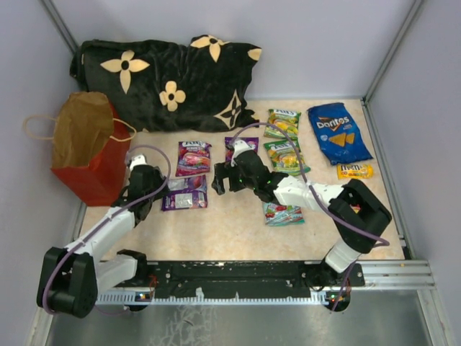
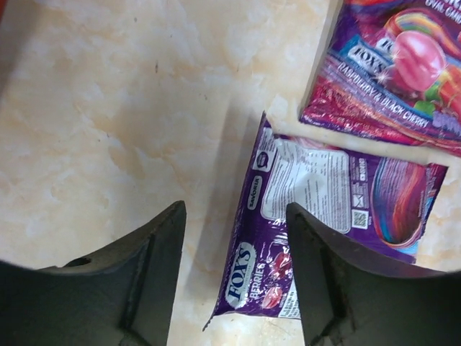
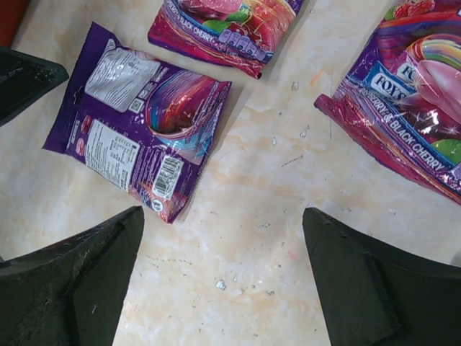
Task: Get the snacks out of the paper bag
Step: Pick up the snack from the center of the board.
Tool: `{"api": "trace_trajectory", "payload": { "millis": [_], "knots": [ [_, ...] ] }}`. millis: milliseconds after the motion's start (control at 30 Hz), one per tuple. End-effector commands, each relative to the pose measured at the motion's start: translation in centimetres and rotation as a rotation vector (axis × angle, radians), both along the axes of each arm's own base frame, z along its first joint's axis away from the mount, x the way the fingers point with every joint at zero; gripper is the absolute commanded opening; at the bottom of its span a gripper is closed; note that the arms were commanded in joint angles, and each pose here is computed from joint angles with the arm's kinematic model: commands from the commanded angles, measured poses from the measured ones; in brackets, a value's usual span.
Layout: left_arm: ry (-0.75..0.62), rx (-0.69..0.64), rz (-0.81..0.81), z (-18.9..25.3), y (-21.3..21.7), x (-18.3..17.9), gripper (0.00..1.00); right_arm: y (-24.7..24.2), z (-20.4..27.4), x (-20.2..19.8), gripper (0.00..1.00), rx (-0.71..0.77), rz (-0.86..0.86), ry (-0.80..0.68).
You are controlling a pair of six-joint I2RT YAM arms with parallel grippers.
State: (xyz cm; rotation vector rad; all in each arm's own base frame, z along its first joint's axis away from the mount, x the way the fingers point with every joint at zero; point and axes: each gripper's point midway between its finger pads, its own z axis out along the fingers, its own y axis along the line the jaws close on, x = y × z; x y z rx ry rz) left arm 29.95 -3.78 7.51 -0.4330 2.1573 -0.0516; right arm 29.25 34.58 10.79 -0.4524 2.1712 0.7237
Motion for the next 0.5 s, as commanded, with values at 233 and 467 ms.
{"api": "trace_trajectory", "payload": {
  "millis": [233, 467],
  "knots": [
    [0.089, -0.176, -0.029, -4.2, -0.5, -0.6, 0.40, -0.4, 5.1, -0.8, 0.92, 0.117, 0.003, -0.085],
    [0.138, -0.230, -0.082, -5.2, -1.7, -0.8, 0.27, -0.4, 5.8, -0.9, 0.92, 0.128, 0.012, -0.095]
  ]
}}
